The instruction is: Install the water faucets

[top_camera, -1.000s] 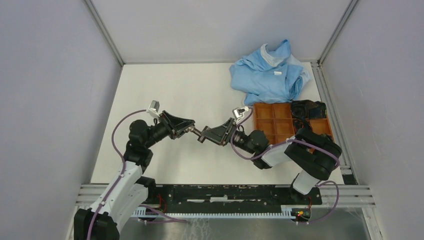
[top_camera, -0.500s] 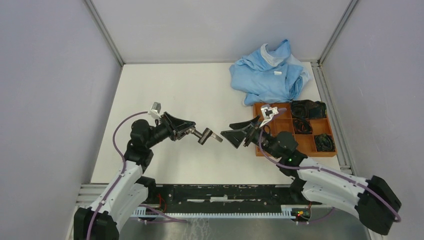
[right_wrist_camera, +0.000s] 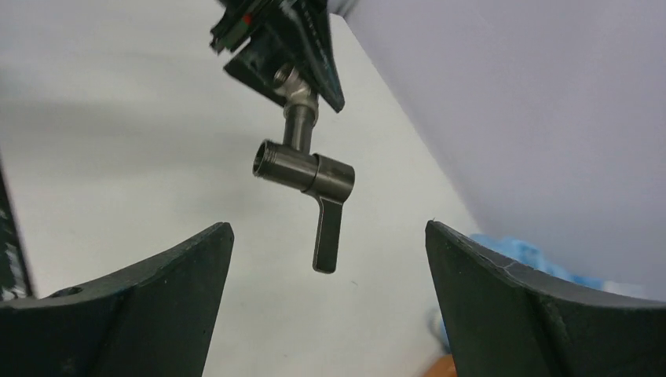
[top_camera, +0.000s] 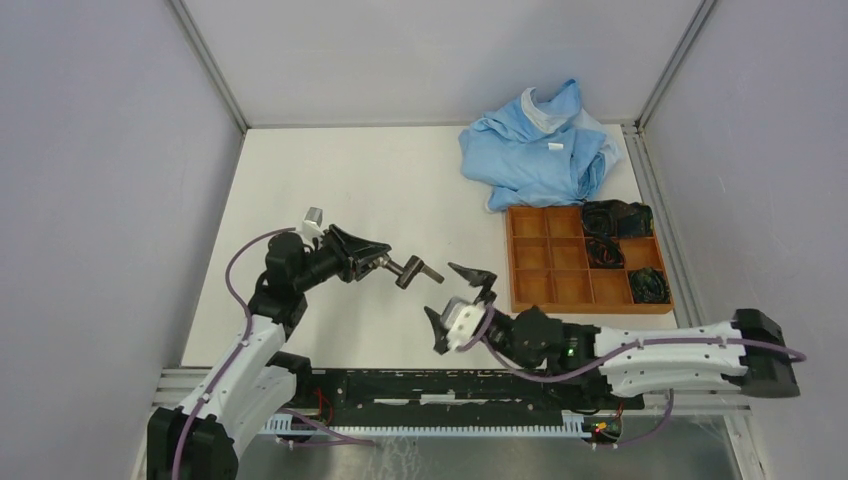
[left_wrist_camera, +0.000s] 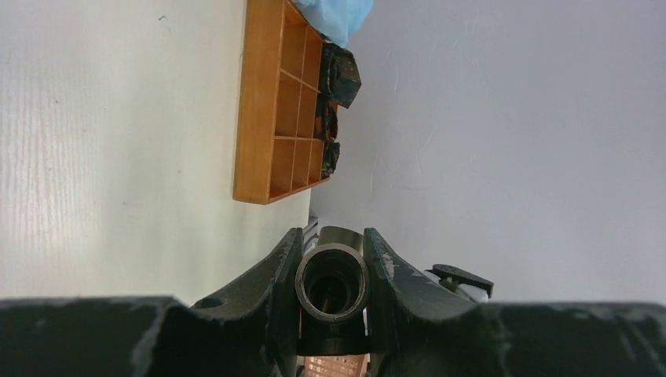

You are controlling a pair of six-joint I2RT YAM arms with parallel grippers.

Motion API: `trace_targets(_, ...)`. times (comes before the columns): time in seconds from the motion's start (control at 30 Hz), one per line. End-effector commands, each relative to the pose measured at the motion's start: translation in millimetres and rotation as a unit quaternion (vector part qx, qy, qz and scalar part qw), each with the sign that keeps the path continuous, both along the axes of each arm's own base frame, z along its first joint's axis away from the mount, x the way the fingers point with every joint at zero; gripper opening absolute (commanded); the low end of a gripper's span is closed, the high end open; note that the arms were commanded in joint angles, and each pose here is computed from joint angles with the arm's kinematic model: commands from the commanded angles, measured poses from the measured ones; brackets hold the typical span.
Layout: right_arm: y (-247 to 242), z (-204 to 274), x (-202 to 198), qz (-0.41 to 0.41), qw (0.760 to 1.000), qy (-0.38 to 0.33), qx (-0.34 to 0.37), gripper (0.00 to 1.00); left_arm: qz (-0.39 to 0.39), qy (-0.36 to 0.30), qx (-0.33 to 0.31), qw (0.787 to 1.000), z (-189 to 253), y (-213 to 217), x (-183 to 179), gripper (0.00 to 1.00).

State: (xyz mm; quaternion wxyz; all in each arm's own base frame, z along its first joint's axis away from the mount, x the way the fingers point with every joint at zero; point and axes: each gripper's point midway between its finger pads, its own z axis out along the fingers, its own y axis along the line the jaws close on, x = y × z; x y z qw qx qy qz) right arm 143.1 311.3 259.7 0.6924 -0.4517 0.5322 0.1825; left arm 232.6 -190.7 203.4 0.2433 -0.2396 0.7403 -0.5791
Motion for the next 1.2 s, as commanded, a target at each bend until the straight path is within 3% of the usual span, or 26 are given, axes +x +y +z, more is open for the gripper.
trace_targets(0.0,-24,-13,16,-0.126,0.954,-0.193,-0.193,0.98,0.007,-0.044,-0.005,0.999,31,1,5,0.02)
trace_targets(0.33,5,-13,21,-0.158,0.907,-0.324,-0.218,0.98,-0.005,-0.043,-0.021,0.999,28,-2,1,0.02)
trace_targets(0.77,56,-14,42,-0.169,0.889,-0.371,-0.209,0.95,-0.027,-0.044,-0.025,0.998,26,-6,-7,0.02)
trace_targets(0.8,58,-13,43,-0.166,0.890,-0.372,-0.202,0.93,-0.033,-0.042,-0.026,0.998,25,-7,-8,0.02)
trace_targets(1.07,67,-20,49,-0.161,0.909,-0.336,-0.185,0.43,-0.040,-0.043,-0.027,0.998,25,-7,-12,0.02)
trace_targets(1.17,69,-23,49,-0.153,0.922,-0.310,-0.173,0.13,-0.040,-0.045,-0.026,0.998,24,-7,-13,0.02)
